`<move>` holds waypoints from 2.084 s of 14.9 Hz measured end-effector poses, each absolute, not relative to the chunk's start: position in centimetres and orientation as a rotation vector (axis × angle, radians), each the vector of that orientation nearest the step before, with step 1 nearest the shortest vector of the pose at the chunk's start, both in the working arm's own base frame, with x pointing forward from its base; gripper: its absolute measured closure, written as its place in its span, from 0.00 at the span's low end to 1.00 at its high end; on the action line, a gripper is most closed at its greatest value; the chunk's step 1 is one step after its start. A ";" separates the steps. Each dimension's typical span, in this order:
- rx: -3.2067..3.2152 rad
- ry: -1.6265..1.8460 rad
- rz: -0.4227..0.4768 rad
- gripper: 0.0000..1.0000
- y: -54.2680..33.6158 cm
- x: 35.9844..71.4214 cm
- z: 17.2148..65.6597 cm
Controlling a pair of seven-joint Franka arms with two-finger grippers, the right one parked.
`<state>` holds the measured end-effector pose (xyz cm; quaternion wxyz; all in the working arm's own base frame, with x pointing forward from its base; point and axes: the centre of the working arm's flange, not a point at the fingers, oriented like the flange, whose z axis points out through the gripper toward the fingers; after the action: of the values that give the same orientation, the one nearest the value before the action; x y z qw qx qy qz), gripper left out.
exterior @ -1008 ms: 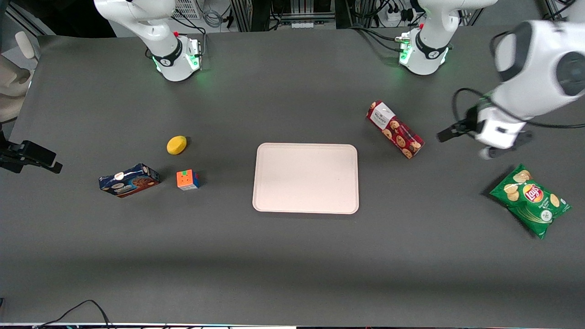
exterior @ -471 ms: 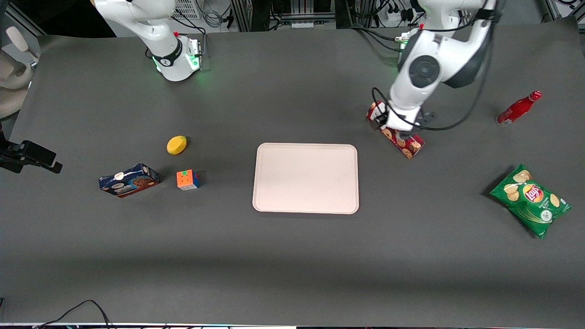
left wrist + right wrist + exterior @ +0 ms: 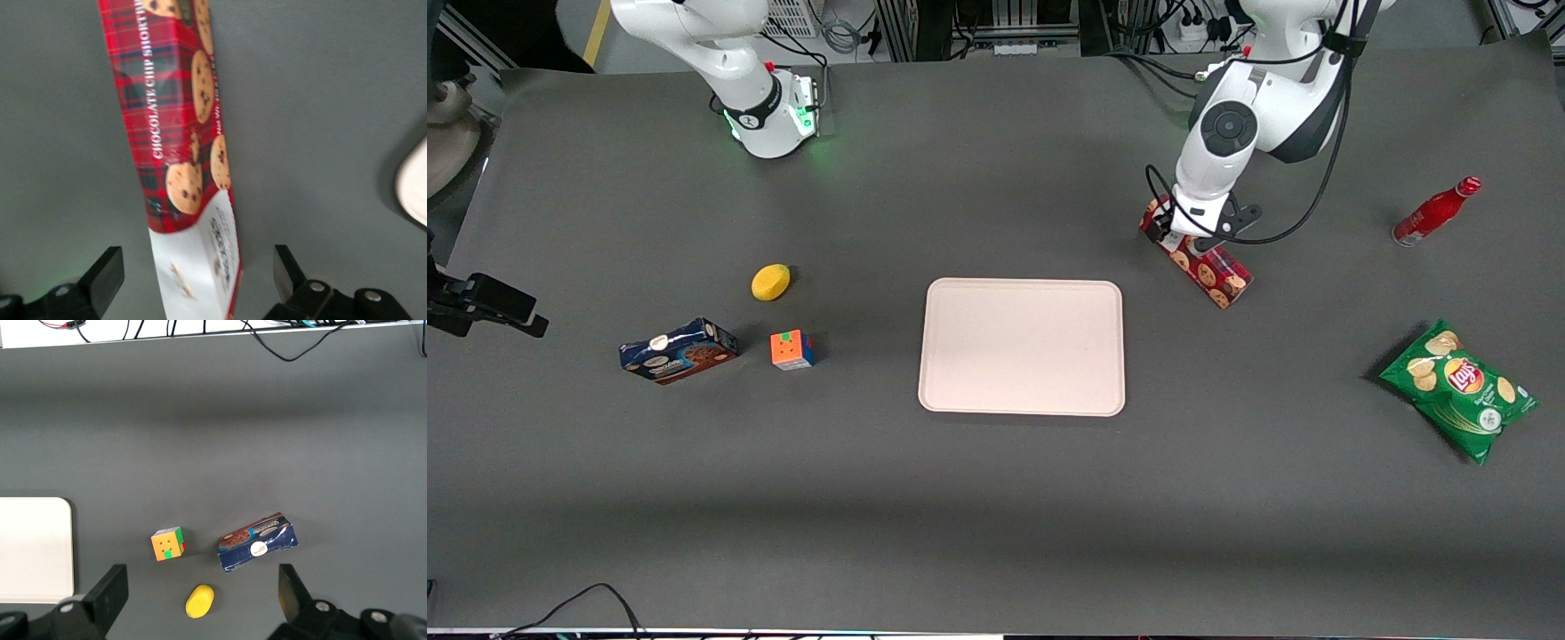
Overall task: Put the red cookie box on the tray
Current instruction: 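Lower the left gripper and close it on the shortbread box's end, then lift the box and carry it over the white tray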
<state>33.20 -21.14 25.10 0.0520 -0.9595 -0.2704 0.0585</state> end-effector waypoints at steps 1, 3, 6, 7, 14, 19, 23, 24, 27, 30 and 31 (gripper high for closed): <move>-2.919 -0.825 0.175 0.00 -20.6 33.0 24.7; -2.928 -0.810 0.173 0.00 -19.4 33.2 24.4; -2.953 -0.797 0.163 0.00 -16.8 34.8 24.6; -2.956 -0.798 0.161 0.00 -16.3 35.0 24.6; -2.972 -0.795 0.148 0.17 -16.3 35.0 24.0; -2.994 -0.799 0.148 0.56 -16.5 35.1 23.0; -3.007 -0.786 0.144 0.91 -16.7 35.2 22.9; -3.010 -0.775 0.144 0.91 -16.7 35.3 22.9; -3.038 -0.700 0.132 0.91 -17.0 35.8 23.5; -3.099 -0.497 0.122 0.91 -18.6 38.5 26.2; -3.125 -0.418 0.103 0.92 -19.3 39.7 27.7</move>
<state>39.70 -19.32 27.67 -0.0065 -0.9906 -0.1326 0.0326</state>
